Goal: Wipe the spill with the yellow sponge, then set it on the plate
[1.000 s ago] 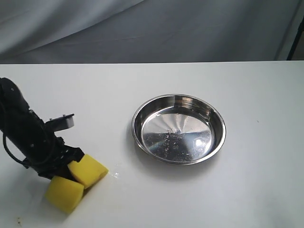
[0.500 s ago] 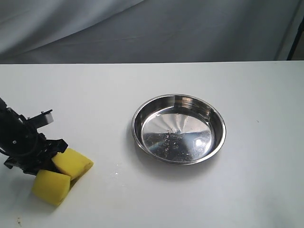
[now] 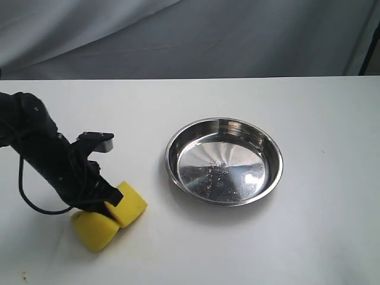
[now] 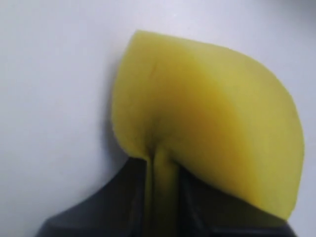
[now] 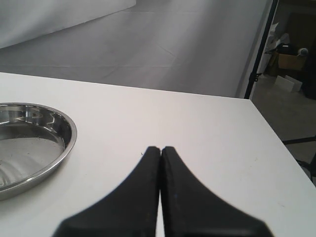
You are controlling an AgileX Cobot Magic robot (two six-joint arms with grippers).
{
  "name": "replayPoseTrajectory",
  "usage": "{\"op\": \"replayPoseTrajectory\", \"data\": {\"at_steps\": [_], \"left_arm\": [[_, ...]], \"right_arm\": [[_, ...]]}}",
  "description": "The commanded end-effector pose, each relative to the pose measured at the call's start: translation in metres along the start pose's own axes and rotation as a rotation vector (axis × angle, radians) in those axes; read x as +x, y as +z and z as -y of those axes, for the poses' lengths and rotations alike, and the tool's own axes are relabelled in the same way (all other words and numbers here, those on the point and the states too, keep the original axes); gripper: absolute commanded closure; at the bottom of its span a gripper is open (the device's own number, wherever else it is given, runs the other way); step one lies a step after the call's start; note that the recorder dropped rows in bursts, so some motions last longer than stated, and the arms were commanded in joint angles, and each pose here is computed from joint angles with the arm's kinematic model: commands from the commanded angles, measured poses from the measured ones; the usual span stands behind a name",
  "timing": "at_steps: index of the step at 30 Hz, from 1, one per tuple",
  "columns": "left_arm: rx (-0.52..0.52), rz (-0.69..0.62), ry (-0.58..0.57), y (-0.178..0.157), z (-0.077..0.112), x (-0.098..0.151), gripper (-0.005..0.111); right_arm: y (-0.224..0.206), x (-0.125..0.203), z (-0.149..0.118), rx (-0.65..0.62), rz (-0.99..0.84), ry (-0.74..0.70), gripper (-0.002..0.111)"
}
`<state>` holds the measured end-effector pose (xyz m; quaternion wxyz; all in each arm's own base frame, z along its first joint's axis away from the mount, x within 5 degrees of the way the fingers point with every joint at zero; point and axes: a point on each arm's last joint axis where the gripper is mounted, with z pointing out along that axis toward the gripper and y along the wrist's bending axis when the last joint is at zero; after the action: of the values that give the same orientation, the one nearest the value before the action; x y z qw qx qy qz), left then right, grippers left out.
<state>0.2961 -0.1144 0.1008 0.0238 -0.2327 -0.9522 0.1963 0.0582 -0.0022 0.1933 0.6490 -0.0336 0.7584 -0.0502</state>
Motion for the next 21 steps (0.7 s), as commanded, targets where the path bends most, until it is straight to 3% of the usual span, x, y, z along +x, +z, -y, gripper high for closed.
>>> {"op": "replayPoseTrajectory", "data": {"at_steps": [1,14,18,21], "left_arm": [[-0.053,0.020,0.075,0.032,0.023,-0.007,0.107],[0.129,-0.091,0.237,0.046,0.074,0.004,0.107],[-0.001,-0.103,0.283,0.047,0.061,0.003,0.107],[-0.208,-0.111,0.269,0.044,0.041,0.001,0.107]], "right_arm": [[0.000,0.000,0.000,-0.004,0.003,0.009,0.108],[0.000,0.000,0.000,-0.004,0.003,0.009,0.108],[0.000,0.000,0.000,-0.004,0.003,0.009,0.108],[0.000,0.000,0.000,-0.004,0.003,0.009,0.108]]}}
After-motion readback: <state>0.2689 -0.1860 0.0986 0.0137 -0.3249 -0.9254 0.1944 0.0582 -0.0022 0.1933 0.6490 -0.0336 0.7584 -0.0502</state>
